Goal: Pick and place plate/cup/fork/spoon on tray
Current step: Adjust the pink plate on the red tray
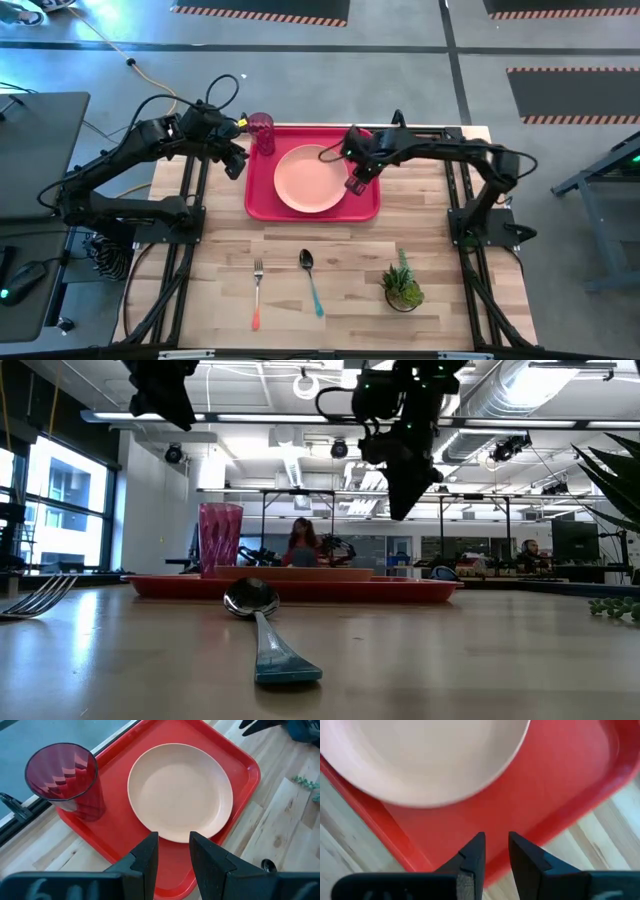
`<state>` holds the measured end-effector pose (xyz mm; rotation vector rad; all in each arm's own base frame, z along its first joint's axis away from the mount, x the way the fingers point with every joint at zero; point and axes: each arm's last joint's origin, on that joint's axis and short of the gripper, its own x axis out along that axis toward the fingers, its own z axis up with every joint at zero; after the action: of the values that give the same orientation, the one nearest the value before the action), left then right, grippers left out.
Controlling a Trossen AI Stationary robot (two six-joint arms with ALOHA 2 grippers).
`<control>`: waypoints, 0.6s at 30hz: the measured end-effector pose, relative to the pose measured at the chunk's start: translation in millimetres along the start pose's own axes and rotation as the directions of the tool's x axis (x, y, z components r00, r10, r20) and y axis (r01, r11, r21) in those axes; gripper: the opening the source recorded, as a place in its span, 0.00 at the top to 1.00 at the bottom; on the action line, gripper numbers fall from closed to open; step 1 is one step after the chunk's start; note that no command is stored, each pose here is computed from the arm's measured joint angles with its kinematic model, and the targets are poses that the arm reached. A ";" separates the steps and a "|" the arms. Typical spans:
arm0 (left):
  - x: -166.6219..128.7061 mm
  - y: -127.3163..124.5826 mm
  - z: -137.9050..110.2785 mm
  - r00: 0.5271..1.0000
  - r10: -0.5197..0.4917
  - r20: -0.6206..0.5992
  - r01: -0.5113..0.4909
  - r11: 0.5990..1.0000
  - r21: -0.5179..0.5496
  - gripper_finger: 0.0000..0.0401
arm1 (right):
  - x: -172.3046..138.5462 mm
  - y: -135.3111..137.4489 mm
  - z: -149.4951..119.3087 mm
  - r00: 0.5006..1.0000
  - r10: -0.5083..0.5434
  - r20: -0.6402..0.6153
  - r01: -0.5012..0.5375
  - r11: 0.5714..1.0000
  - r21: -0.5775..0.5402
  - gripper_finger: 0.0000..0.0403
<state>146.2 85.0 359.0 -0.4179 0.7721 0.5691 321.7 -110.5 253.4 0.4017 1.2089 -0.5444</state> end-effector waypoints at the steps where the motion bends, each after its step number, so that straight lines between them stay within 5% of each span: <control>1: 0.0 0.0 0.0 1.000 0.000 0.000 0.000 1.000 -0.003 0.75 | 0.2 -5.0 0.2 1.000 0.019 0.021 -0.019 1.000 0.014 0.81; 12: 0.0 0.1 0.0 1.000 0.000 0.000 0.000 1.000 -0.030 0.75 | -0.7 -47.8 25.3 0.958 0.154 0.242 -0.168 0.985 0.039 0.77; 18: 0.1 0.1 0.1 1.000 0.001 0.000 -0.001 1.000 -0.030 0.75 | -1.1 -67.4 36.9 0.933 0.121 0.339 -0.146 0.988 0.049 0.68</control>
<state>146.2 85.1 358.9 -0.4450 0.7645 0.5817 309.7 -185.5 265.5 0.4303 0.8281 -0.5168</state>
